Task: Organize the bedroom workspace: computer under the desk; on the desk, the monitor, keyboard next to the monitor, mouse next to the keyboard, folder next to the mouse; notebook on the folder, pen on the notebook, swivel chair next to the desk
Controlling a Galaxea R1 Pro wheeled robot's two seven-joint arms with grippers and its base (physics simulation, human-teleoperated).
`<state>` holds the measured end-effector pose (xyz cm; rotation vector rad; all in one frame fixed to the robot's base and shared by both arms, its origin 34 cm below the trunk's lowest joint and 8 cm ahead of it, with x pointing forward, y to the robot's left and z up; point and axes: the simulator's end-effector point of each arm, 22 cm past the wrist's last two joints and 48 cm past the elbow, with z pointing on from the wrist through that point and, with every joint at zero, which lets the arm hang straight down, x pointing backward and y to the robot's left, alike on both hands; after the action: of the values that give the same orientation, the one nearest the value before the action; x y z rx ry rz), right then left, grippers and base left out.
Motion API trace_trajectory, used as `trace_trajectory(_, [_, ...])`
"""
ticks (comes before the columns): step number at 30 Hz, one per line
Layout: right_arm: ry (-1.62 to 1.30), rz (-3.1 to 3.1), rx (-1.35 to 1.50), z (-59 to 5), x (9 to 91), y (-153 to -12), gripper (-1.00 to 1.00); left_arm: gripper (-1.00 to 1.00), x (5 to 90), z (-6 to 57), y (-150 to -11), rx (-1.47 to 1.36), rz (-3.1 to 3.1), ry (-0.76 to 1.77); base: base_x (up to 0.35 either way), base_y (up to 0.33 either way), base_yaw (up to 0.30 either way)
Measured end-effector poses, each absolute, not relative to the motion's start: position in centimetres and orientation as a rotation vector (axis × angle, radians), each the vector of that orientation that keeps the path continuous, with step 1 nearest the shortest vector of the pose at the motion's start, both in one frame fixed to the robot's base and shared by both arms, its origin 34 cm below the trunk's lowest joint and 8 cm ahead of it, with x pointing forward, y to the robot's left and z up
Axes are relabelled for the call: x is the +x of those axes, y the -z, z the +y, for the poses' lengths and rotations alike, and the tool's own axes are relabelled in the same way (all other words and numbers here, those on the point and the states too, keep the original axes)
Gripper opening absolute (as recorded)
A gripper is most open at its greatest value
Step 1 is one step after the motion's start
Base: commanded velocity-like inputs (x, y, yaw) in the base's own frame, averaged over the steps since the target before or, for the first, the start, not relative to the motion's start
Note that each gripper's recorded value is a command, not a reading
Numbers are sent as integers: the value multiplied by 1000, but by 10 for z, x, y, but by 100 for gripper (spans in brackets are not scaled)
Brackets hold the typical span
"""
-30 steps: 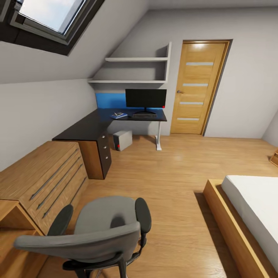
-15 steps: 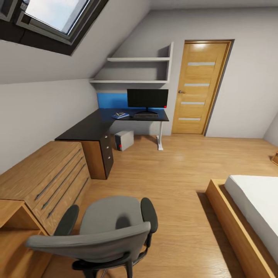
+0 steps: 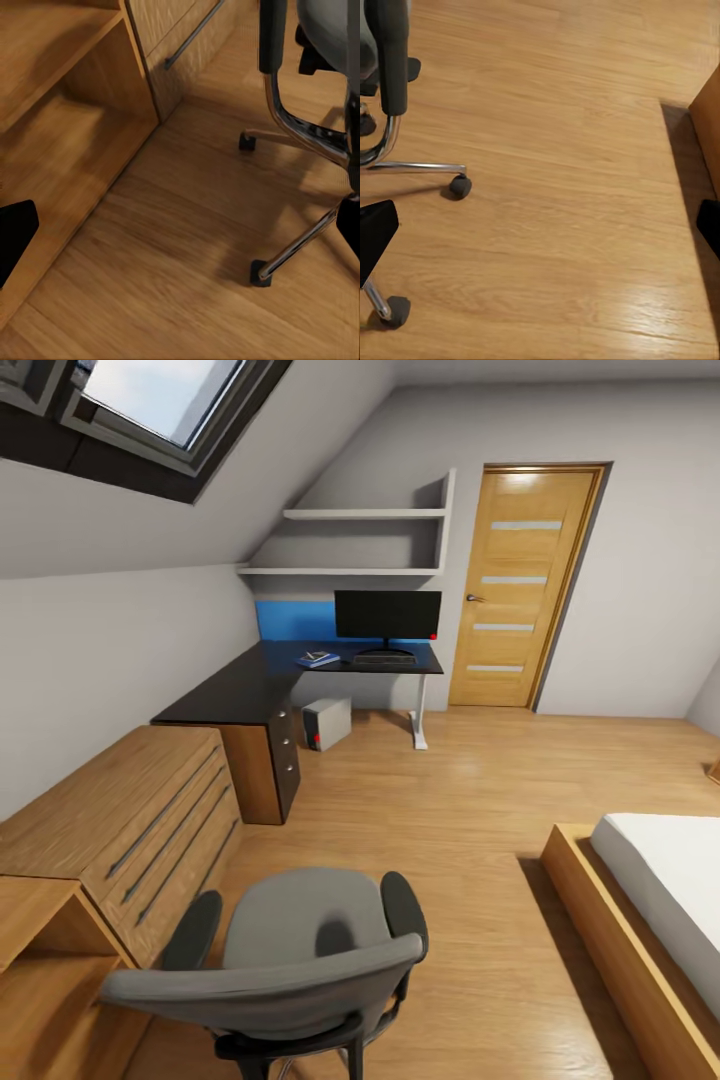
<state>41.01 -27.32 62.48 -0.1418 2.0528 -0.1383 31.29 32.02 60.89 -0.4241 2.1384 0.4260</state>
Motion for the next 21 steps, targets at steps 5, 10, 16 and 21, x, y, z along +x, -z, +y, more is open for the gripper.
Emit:
trace_trajectory(5, [138, 2053, -142, -273, 410, -625, 100, 100, 313, 320, -609, -424, 2138, -426, 0, 141, 0])
trace_trajectory(10, [138, 2053, -142, -273, 410, -625, 100, 100, 313, 320, -609, -424, 2139, -426, 0, 54, 0])
trace_trajectory(16, [137, 2053, -142, -273, 410, -625, 100, 100, 313, 320, -609, -424, 2139, -426, 0, 12, 0])
trace_trajectory(21, [137, 2053, -143, -273, 410, -625, 100, 100, 313, 320, -609, -424, 2139, -426, 6, 31, 0])
